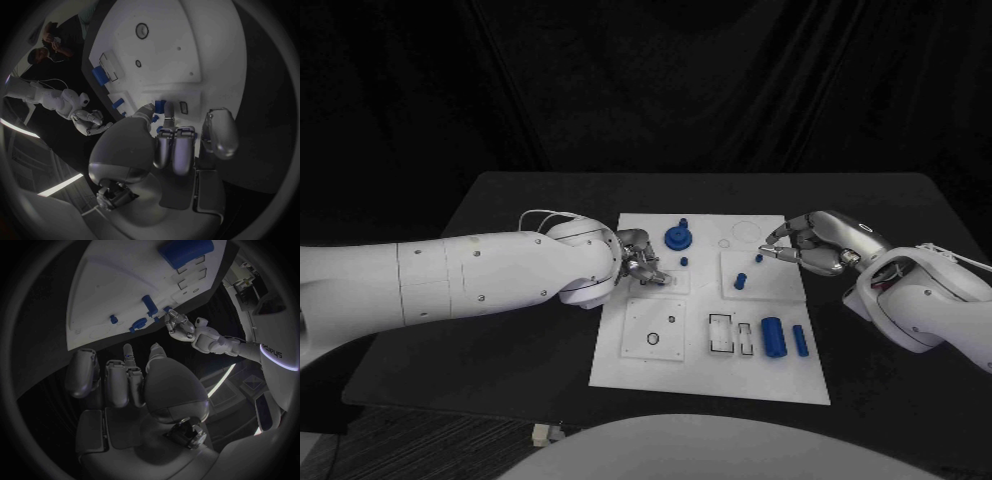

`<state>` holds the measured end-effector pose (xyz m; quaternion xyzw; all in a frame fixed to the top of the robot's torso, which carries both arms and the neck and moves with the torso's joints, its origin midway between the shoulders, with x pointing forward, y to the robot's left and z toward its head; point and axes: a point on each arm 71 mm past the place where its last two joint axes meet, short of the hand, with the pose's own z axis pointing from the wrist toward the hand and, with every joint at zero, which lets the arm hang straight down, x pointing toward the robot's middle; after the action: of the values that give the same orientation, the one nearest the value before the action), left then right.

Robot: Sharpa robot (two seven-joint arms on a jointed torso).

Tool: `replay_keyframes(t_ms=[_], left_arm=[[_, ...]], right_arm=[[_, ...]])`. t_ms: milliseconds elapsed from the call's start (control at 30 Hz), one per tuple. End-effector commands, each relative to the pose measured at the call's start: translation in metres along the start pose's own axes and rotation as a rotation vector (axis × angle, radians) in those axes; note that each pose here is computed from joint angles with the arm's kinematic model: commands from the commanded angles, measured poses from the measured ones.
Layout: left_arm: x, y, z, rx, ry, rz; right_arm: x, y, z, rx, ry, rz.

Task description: Assemble the parts on the task board

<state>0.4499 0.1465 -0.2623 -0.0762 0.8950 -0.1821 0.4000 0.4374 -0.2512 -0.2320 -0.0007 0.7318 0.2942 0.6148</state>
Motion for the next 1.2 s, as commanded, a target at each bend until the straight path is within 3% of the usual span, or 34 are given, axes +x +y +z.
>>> replay_keyframes(t_ms=[33,1200], left_arm=[[0.0028,-0.0013,0.0010,0.002,0.018,0.000],[0.0039,-0.0033,0.0017,0.007,-0.002,-0.016]], right_arm=[[0.0009,-0.0006,-0.0008,0.008,0.002,0.000],[0.0008,-0.0004,-0.0018,0.007,0.001,0.001]])
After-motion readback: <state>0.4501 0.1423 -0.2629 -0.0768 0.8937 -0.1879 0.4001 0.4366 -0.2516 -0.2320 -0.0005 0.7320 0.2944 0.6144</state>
